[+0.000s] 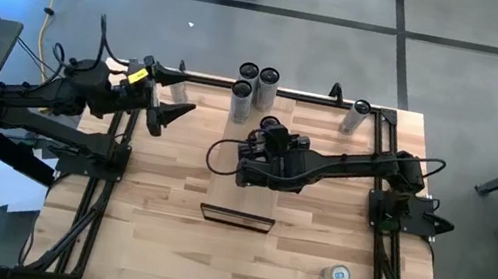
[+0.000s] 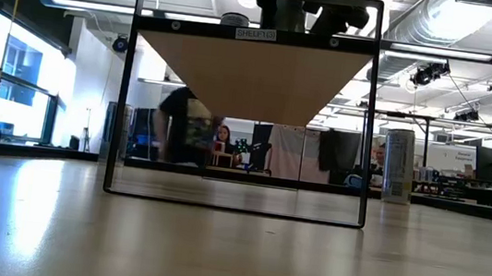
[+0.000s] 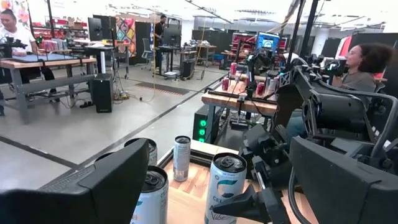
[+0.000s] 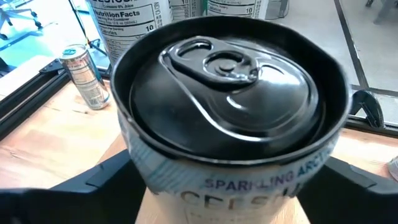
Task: Place canned beverage on shelf
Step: Put the white blue soda can on the shelf aligned with the white blue soda can
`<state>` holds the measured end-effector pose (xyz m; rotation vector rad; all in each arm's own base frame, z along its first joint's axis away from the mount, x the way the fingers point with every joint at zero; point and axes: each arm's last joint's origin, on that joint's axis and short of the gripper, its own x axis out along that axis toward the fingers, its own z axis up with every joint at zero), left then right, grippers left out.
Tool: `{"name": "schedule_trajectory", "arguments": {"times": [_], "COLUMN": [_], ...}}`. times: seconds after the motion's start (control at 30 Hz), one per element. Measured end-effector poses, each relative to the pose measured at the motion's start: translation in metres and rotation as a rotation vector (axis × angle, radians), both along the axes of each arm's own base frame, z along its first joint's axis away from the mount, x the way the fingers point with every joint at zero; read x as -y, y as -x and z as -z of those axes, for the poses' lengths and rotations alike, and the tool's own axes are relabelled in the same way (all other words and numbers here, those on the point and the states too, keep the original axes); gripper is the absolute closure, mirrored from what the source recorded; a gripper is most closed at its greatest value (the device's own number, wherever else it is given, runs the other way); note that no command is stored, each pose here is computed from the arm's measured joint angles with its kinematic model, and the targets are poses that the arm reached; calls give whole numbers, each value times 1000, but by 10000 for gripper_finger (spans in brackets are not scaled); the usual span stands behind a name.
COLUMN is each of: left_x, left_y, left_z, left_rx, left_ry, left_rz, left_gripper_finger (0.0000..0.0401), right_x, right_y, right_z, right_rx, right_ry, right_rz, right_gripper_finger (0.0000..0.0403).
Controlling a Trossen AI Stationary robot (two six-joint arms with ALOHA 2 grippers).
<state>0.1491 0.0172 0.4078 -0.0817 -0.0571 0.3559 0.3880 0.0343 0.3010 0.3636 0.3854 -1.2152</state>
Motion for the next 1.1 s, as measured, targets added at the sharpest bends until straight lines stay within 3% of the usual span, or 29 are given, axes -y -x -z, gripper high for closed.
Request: {"name": "schedule_trajectory", "arguments": {"times": [0.4,0.83,1.1], "left_x": [0,0,0], "left_y": [0,0,0], "left_z": [1,3,3], "left_rx": [-4,-23,-22], "left_ry": [1,17,17], "left_rz": [0,1,1], "left_gripper_finger": [45,45,45], "right_x": [0,0,-2], "right_y": [0,-1,-5], "right_z": [0,-2,-17], "right_rx": [-13,-31,-105], "right_ry": [4,-8,-31], "right_rz": [-9,-35,-177], "right_gripper_finger": [153,147,147]}}
